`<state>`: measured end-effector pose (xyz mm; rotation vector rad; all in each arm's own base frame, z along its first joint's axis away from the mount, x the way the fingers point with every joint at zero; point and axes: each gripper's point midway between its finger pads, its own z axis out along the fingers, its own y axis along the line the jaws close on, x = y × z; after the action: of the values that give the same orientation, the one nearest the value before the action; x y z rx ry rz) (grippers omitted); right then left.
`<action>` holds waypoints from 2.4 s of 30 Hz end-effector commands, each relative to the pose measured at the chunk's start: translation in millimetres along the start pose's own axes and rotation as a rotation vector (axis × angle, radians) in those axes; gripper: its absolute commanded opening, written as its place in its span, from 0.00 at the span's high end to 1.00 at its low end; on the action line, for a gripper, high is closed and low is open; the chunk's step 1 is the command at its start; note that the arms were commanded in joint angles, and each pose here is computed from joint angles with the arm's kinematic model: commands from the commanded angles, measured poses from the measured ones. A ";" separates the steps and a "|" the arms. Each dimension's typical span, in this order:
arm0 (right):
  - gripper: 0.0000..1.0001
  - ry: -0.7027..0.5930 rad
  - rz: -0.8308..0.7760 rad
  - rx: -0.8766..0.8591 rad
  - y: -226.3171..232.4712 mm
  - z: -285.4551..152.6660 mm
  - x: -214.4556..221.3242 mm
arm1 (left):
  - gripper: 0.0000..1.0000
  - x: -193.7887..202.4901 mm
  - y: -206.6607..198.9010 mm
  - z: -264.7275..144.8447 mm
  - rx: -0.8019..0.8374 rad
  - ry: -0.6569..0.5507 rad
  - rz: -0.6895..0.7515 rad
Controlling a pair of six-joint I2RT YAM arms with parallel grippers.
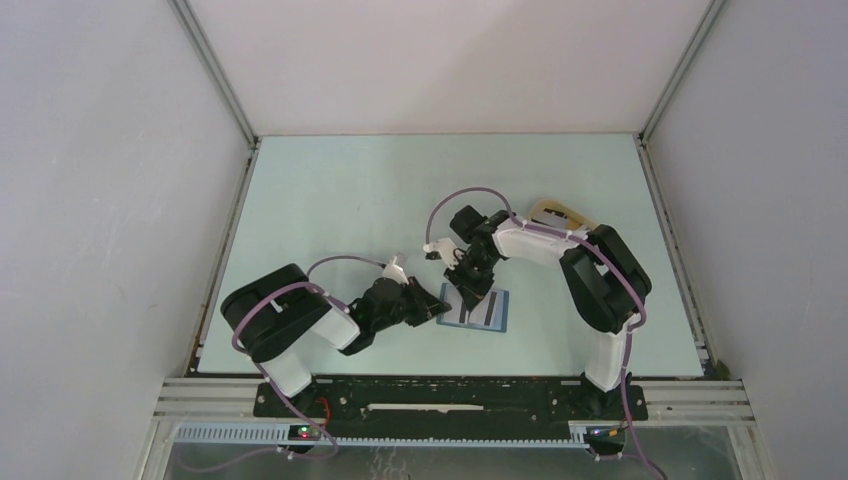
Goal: Put the credit cards into the card holder
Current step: Insert the credit card into the card holder, then close the card holder at the center of the board.
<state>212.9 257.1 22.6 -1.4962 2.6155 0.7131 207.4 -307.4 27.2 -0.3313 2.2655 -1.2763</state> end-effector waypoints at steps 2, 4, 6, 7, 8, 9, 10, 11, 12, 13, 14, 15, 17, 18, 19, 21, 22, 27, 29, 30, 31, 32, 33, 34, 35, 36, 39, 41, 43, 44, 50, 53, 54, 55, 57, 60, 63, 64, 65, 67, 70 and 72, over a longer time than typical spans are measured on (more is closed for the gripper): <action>0.88 0.022 -0.038 0.080 -9.4 5.1 -3.7 | 0.87 4.0 21.6 -0.3 -0.067 0.017 0.036; 0.88 0.035 -0.042 0.086 -9.9 5.0 0.3 | 0.87 4.9 22.3 -0.6 -0.067 0.019 0.037; 0.88 0.049 -0.044 0.095 -11.1 3.8 5.6 | 0.88 4.6 22.2 -0.5 -0.066 0.019 0.037; 0.88 0.054 -0.047 0.098 -11.3 3.4 7.3 | 0.88 4.5 22.0 -0.4 -0.065 0.018 0.037; 0.88 0.058 -0.050 0.098 -11.0 2.5 9.3 | 0.88 4.5 21.5 -0.3 -0.064 0.019 0.037; 0.88 0.063 -0.049 0.100 -10.9 1.6 11.4 | 0.88 4.5 21.5 -0.4 -0.063 0.019 0.039; 0.88 0.067 -0.052 0.102 -11.4 0.5 12.9 | 0.88 4.6 21.9 -0.5 -0.064 0.019 0.039; 0.88 0.067 -0.053 0.103 -11.5 -0.7 14.0 | 0.88 4.5 21.6 -0.5 -0.063 0.019 0.038; 0.88 0.067 -0.054 0.101 -10.7 -1.6 15.1 | 0.88 4.4 21.4 -0.3 -0.062 0.019 0.039; 0.88 0.067 -0.054 0.101 -10.4 -2.7 15.8 | 0.88 4.6 21.2 -0.2 -0.062 0.020 0.039; 0.88 0.064 -0.055 0.100 -10.4 -4.0 15.7 | 0.88 4.5 21.6 -0.3 -0.062 0.020 0.038; 0.88 0.060 -0.054 0.093 -9.6 -4.8 15.7 | 0.88 4.7 21.5 -0.4 -0.062 0.021 0.038; 0.88 0.047 -0.054 0.082 -7.8 -8.4 14.4 | 0.88 4.3 21.0 -0.1 -0.061 0.020 0.039; 0.88 0.040 -0.054 0.077 -6.8 -10.1 13.7 | 0.88 3.9 21.2 -0.1 -0.061 0.020 0.038; 0.88 0.031 -0.055 0.069 -5.3 -12.2 12.5 | 0.88 4.2 21.0 -0.1 -0.060 0.021 0.037; 0.87 0.007 -0.057 0.055 -2.2 -18.1 9.5 | 0.88 4.5 20.8 0.1 -0.059 0.023 0.040; 0.87 -0.012 -0.062 0.041 0.6 -21.9 7.0 | 0.87 4.8 19.4 0.3 -0.053 0.024 0.040; 0.86 -0.156 -0.119 -0.050 23.7 -56.9 -9.0 | 0.85 4.5 -0.1 1.8 0.020 0.041 0.088; 0.86 -0.212 -0.147 -0.071 30.0 -74.1 -11.8 | 0.83 0.4 -11.3 0.5 0.053 0.030 0.116; 0.86 -0.241 -0.157 -0.071 30.7 -82.4 -12.5 | 0.83 -1.7 -16.8 -0.3 0.066 0.026 0.130; 0.86 -0.271 -0.171 -0.060 30.0 -91.1 -12.0 | 0.82 -3.1 -20.9 -1.3 0.073 0.025 0.145; 0.85 -0.300 -0.188 -0.046 30.0 -99.2 -10.6 | 0.82 -5.2 -25.6 -2.4 0.081 0.021 0.161; 0.85 -0.330 -0.205 -0.026 28.6 -106.8 -9.1 | 0.82 -6.3 -29.8 -3.8 0.090 0.019 0.179; 0.86 -0.366 -0.226 -0.005 28.2 -115.3 -8.0 | 0.81 -7.9 -34.8 -5.3 0.101 0.014 0.200; 0.85 -0.396 -0.241 0.016 27.4 -121.0 -4.9 | 0.81 -9.8 -38.5 -7.0 0.108 0.009 0.219; 0.85 -0.441 -0.258 0.045 26.2 -131.6 -4.6 | 0.81 -10.8 -43.1 -8.7 0.119 0.004 0.254; 0.85 -0.587 -0.333 0.122 32.3 -162.5 -3.5 | 0.81 -17.9 -58.7 -16.3 0.156 -0.035 0.354; 0.76 -0.670 -0.409 0.141 36.4 -174.4 -1.4 | 0.81 -23.9 -69.0 -22.8 0.168 -0.073 0.436; 0.64 -0.720 -0.476 0.094 40.8 -168.2 7.2 | 0.79 -31.2 -85.8 -31.5 0.196 -0.120 0.528; 0.65 -0.720 -0.486 0.048 42.9 -158.6 15.2 | 0.78 -31.7 -93.6 -34.2 0.212 -0.130 0.574; 0.65 -0.628 -0.344 0.052 16.1 -138.8 23.4 | 0.57 -10.9 -125.9 -25.2 0.332 0.007 0.602; 0.57 -0.579 -0.187 0.053 2.4 -138.7 22.4 | 0.49 0.0 -123.6 -8.0 0.299 0.063 0.538; 0.57 -0.558 -0.135 0.042 -2.1 -137.3 23.0 | 0.47 2.2 -119.6 -2.3 0.271 0.070 0.531; 0.57 -0.536 -0.093 0.032 -6.7 -136.8 23.2 | 0.46 3.9 -114.7 2.5 0.237 0.076 0.527; 0.57 -0.484 -0.005 0.011 -16.7 -130.3 28.7 | 0.43 6.9 -102.4 10.2 0.161 0.089 0.521; 0.57 -0.430 0.073 -0.025 -24.8 -120.4 35.6 | 0.39 6.9 -95.5 18.8 0.095 0.097 0.520; 0.57 -0.417 0.106 -0.030 -28.7 -116.0 36.8 | 0.38 8.6 -91.3 27.6 0.046 0.113 0.523; 0.57 -0.413 0.115 -0.032 -29.7 -114.7 36.9 | 0.37 8.7 -90.6 30.8 0.036 0.119 0.522; 0.57 -0.409 0.121 -0.032 -30.5 -113.3 37.3 | 0.37 10.0 -88.3 33.9 0.023 0.129 0.522; 0.57 -0.406 0.127 -0.034 -31.5 -111.7 37.3 | 0.36 10.5 -89.7 41.6 0.008 0.142 0.521; 0.58 -0.403 0.133 -0.029 -33.1 -111.0 37.3 | 0.33 11.2 -85.6 50.0 -0.031 0.162 0.525; 0.58 -0.400 0.137 -0.024 -34.2 -110.7 37.7 | 0.33 11.4 -83.0 53.7 -0.054 0.170 0.528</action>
<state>236.4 166.7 94.3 -1.0758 2.4070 0.9614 215.6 -388.1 69.3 0.3595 2.2890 -1.0421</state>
